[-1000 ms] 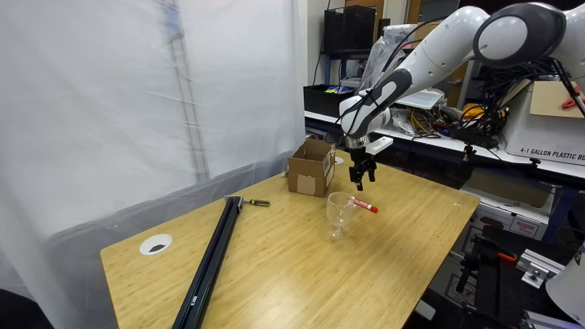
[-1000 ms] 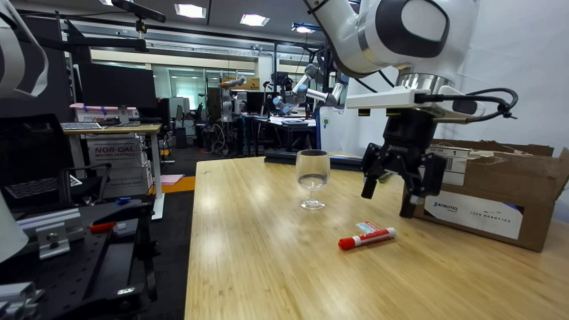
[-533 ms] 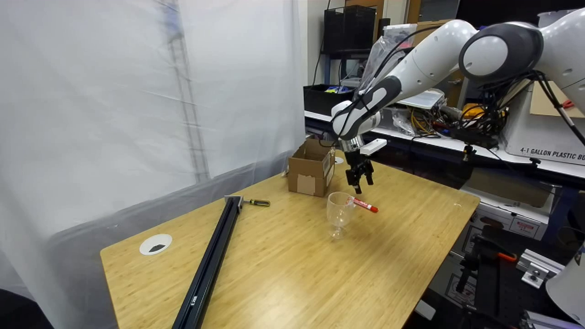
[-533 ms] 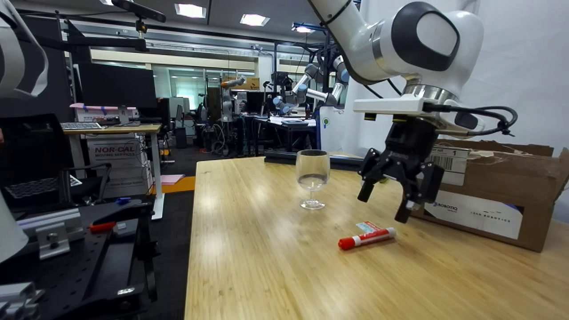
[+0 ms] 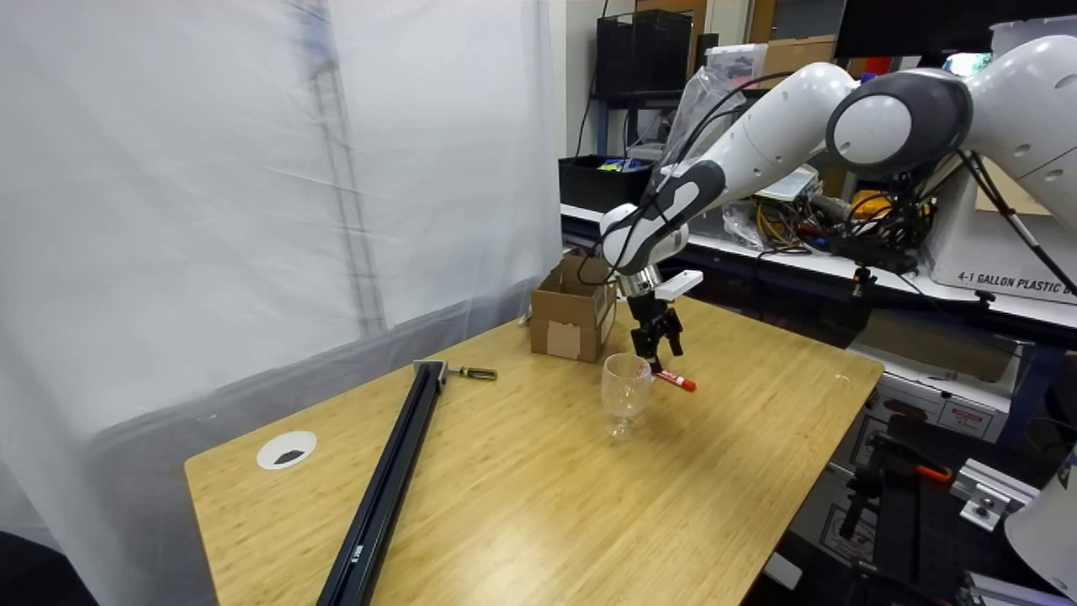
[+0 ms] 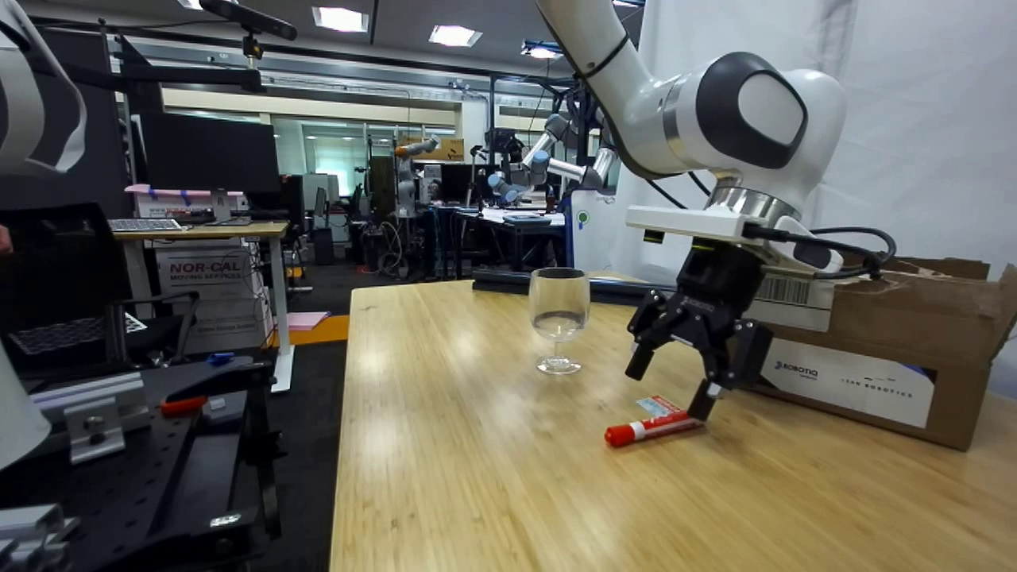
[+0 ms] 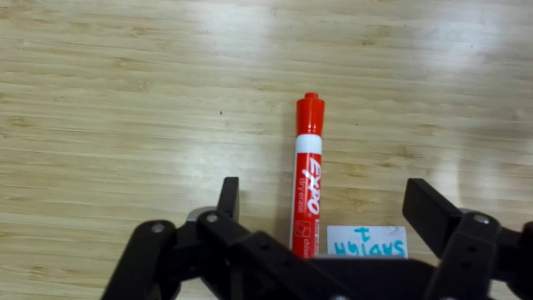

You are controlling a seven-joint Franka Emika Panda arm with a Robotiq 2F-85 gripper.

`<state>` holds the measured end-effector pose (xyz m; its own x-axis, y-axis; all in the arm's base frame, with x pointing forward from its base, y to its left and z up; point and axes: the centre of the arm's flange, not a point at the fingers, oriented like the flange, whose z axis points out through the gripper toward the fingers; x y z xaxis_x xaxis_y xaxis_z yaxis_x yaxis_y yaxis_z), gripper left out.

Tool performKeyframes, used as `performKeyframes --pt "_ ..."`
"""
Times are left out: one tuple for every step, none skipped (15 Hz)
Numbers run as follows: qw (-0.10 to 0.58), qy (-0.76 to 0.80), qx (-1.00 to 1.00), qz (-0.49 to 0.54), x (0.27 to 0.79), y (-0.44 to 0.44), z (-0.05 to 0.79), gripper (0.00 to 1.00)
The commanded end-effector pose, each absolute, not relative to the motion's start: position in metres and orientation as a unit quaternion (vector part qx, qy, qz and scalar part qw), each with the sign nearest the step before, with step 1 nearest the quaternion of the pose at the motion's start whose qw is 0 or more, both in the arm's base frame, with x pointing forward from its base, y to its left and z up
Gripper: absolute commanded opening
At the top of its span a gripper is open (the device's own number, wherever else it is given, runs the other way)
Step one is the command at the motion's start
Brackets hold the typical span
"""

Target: Get the marker from the table and put it inside the wine glass

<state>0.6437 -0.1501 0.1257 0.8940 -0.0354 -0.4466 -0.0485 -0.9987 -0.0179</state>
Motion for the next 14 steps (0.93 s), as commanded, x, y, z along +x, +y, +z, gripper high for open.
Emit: performKeyframes --pt "0.013 0.014 -0.972 0.234 0.652 -0.153 0.122 1.0" --pt "0.014 0.014 -0.972 0.234 0.652 -0.153 0.12 1.0" --pt "0.014 0.014 -0.972 0.233 0.652 -0.153 0.119 1.0" --pt "0.014 0.013 -0.973 0.231 0.653 -0.153 0.119 1.0" --pt "0.014 0.013 -0.973 0.23 0.653 -0.152 0.119 1.0" --pt "0.014 0.011 -0.974 0.226 0.654 -0.153 0.117 1.0" --pt "0.012 0.012 -0.975 0.223 0.655 -0.153 0.117 1.0" --pt "0.008 0.015 -0.976 0.218 0.655 -0.153 0.117 1.0" --pt "0.006 0.015 -0.977 0.213 0.655 -0.152 0.116 1.0" --pt "0.0 0.018 -0.978 0.207 0.655 -0.152 0.115 1.0" --pt "-0.003 0.018 -0.979 0.201 0.655 -0.152 0.113 1.0" --pt "-0.005 0.018 -0.981 0.194 0.656 -0.153 0.111 1.0" --pt "-0.004 0.018 -0.982 0.19 0.656 -0.153 0.109 1.0" --pt "-0.006 0.019 -0.983 0.185 0.655 -0.153 0.108 1.0"
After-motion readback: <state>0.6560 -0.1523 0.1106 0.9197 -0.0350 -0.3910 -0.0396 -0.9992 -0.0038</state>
